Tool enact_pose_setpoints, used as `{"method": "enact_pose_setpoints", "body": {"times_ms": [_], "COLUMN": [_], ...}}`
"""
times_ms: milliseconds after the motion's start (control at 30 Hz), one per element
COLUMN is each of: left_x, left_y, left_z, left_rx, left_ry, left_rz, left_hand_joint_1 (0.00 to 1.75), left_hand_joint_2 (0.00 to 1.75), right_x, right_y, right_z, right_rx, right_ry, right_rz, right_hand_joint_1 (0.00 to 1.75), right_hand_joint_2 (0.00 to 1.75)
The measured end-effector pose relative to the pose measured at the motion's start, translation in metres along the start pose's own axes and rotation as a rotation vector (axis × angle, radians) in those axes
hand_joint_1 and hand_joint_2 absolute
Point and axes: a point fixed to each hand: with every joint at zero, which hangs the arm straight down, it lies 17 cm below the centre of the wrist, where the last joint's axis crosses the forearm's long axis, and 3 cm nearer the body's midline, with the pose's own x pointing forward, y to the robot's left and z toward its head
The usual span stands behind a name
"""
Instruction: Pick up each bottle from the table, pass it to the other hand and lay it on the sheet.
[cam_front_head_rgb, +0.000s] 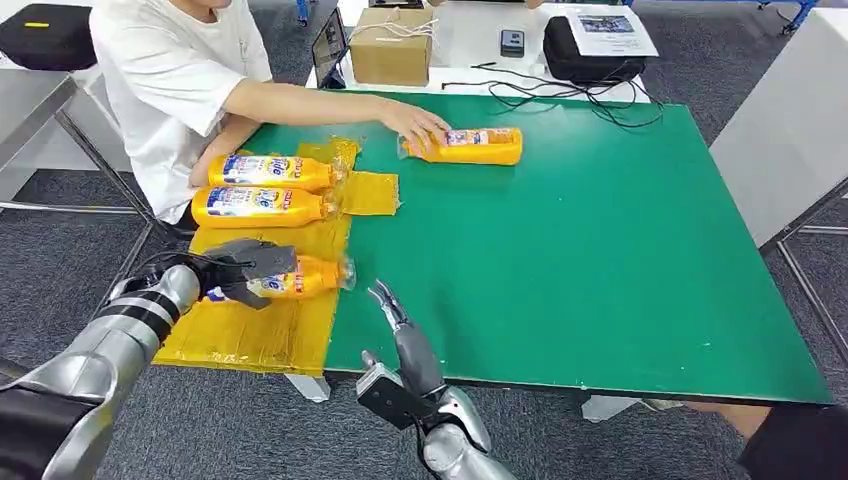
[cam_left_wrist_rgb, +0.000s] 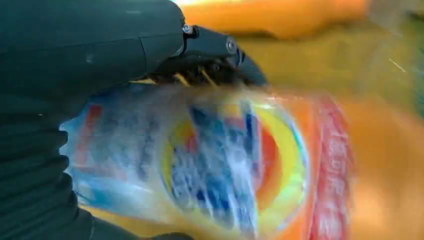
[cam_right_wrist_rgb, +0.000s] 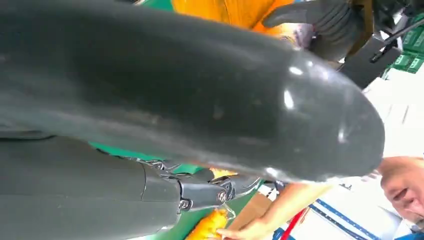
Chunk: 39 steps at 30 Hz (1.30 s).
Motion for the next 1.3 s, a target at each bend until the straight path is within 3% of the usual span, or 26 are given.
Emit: {"method": "enact_pose_setpoints", "body": {"times_ms": [233, 500, 767, 867, 1033, 1167, 1300], "left_x": [0.036, 0.079, 0.137, 0.144, 0.145, 0.150, 0.186], "left_y": [-0.013, 0.010, 0.050, 0.055, 0.056, 0.040, 0.060], "left_z": [-0.001, -0.002, 0.019, 0.023, 0.023, 0.028, 0.055], "left_rx": [-0.047, 0.025, 0.160, 0.253, 0.259, 0.344, 0.461], "left_ry": [-0.142, -0.265, -0.508, -0.541, -0.544, -0.575, -0.730], "left_rz": [0.085, 0.045, 0.280, 0.347, 0.349, 0.412, 0.691], "left_hand_joint_1": [0.00, 0.00, 0.00, 0.00, 0.00, 0.00, 0.00], "left_hand_joint_2": [1.75, 1.75, 1.75, 1.75, 1.75, 1.75, 1.75], "right_x": [-0.002, -0.005, -0.007, -0.013, -0.013, -0.016, -0.003], "right_y": [0.001, 0.004, 0.006, 0.008, 0.008, 0.010, -0.018], "right_z": [-0.001, 0.001, 0.003, 0.005, 0.005, 0.008, 0.005], "right_rx": [0.004, 0.014, 0.022, 0.032, 0.032, 0.033, -0.091], "right_ry": [-0.002, 0.006, 0.007, 0.034, 0.034, 0.038, -0.043], "right_rz": [-0.008, -0.005, -0.004, 0.005, 0.005, 0.011, 0.226], "right_hand_joint_1": [0.00, 0.00, 0.00, 0.00, 0.00, 0.00, 0.00], "right_hand_joint_2": [0.00, 0.00, 0.00, 0.00, 0.00, 0.00, 0.00]}}
